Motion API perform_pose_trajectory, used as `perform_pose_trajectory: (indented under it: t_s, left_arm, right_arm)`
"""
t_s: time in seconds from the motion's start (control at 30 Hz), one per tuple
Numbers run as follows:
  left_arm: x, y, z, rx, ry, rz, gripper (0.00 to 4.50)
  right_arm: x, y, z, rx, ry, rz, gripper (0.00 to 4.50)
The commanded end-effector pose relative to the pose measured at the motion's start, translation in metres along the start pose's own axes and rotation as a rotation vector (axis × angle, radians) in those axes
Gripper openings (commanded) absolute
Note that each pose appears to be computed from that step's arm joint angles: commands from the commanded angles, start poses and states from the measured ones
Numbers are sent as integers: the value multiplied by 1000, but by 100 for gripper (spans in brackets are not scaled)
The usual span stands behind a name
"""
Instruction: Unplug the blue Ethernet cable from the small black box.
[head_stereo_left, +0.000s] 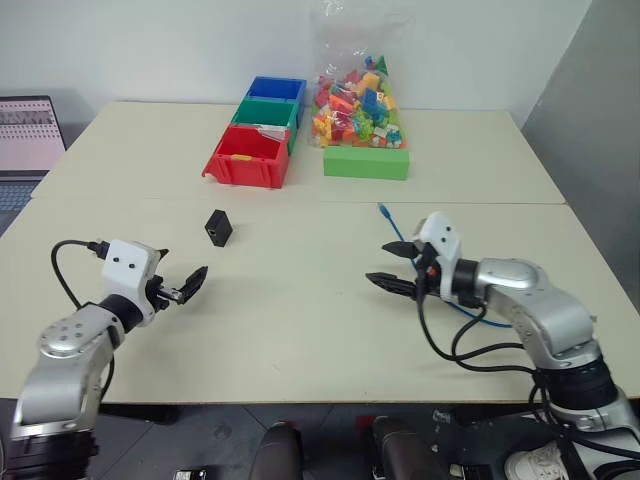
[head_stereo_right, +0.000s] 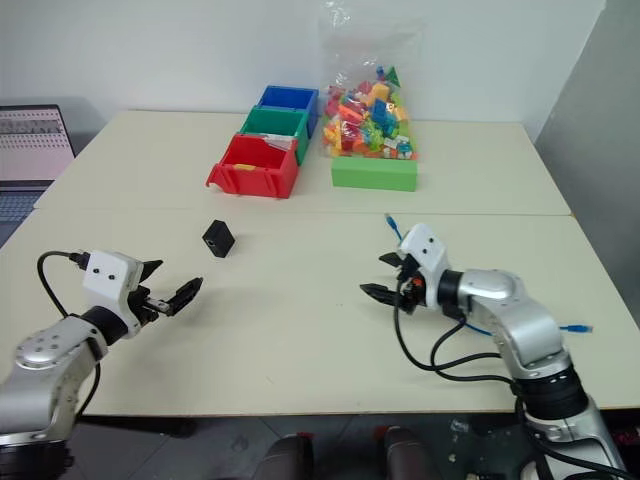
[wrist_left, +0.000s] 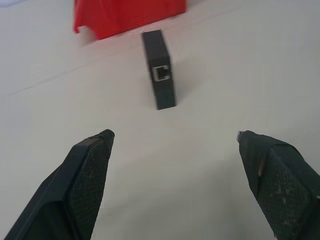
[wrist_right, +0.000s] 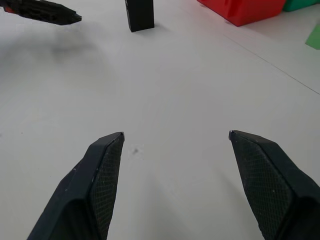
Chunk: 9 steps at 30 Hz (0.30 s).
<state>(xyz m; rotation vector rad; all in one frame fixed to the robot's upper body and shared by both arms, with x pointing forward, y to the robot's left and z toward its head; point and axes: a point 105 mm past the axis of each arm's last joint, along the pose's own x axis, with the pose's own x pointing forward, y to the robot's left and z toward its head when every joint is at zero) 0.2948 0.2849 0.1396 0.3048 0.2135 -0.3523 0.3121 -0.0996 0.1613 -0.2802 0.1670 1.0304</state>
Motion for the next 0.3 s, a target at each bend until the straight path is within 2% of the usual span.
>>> perform_pose_trajectory:
  t_s: [0.03, 0.3]
  left_arm:
    - [-16, -6, 24, 32, -15, -119, 421]
    - [-28, -13, 39, 22, -20, -245, 421]
  right_arm:
    - [-17, -6, 15, -21, -49, 23, 357]
    - [-25, -18, 14, -33, -36, 13, 357]
